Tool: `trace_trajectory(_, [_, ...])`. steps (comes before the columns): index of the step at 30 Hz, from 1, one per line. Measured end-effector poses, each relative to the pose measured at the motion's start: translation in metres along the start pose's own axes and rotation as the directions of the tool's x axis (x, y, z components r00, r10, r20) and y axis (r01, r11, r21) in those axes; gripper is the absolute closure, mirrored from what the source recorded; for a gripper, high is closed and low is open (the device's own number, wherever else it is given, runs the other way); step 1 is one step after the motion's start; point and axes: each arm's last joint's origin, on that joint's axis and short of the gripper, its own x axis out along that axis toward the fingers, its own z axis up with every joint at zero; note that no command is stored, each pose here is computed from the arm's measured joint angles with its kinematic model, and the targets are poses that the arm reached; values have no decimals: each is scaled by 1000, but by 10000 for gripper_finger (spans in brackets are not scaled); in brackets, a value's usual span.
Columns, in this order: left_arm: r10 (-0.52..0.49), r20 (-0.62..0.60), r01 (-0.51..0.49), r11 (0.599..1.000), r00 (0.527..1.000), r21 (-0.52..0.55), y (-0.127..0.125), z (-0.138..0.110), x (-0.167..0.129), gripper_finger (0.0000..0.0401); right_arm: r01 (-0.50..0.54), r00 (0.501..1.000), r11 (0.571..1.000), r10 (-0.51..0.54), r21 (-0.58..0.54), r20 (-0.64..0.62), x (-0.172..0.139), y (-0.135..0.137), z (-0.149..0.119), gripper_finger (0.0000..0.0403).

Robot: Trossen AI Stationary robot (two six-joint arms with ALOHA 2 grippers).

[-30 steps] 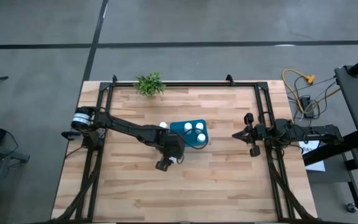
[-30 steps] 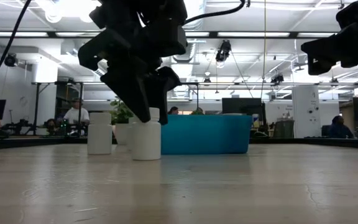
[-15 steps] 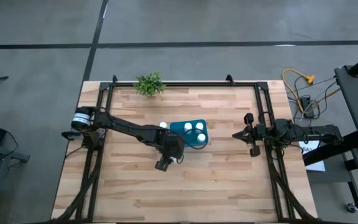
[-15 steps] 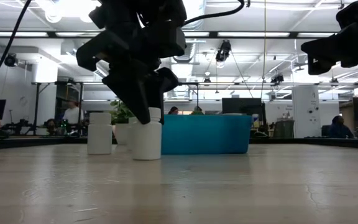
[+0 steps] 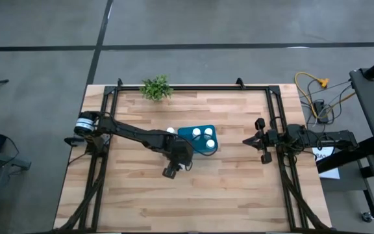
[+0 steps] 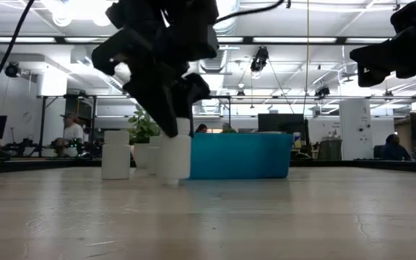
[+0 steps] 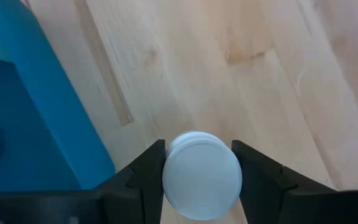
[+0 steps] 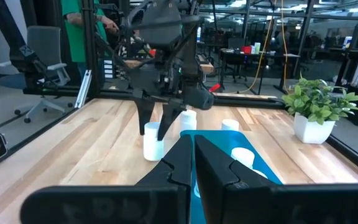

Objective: Pick and place pill bottles into a basket
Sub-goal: Put the white medicine bottle into the blue bin

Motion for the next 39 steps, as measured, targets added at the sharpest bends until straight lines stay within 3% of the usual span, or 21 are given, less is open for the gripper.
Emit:
trace_trajectory(10, [31, 73, -35, 998, 997, 51, 0, 18, -38, 259, -1, 1000, 1000, 1, 3, -1, 0, 0, 0, 394])
trace_trajectory(19, [230, 180, -248, 965, 956, 86, 8, 21, -83, 259, 1, 1000, 1000, -1, 0, 0, 0, 0, 0, 394])
trace_trajectory(24, [274, 210, -297, 951, 938, 84, 21, 20, -87, 259, -1, 1000, 1000, 1, 4, -1, 0, 0, 0, 394])
trace_trajectory(31, [303, 186, -322, 943, 935, 86, 46, 16, -70, 259, -2, 1000, 1000, 2, 4, -1, 0, 0, 0, 394])
trace_trajectory(39, [267, 238, -292, 953, 934, 76, 61, 16, -66, 259, 1, 1000, 1000, -1, 4, -1, 0, 0, 0, 394])
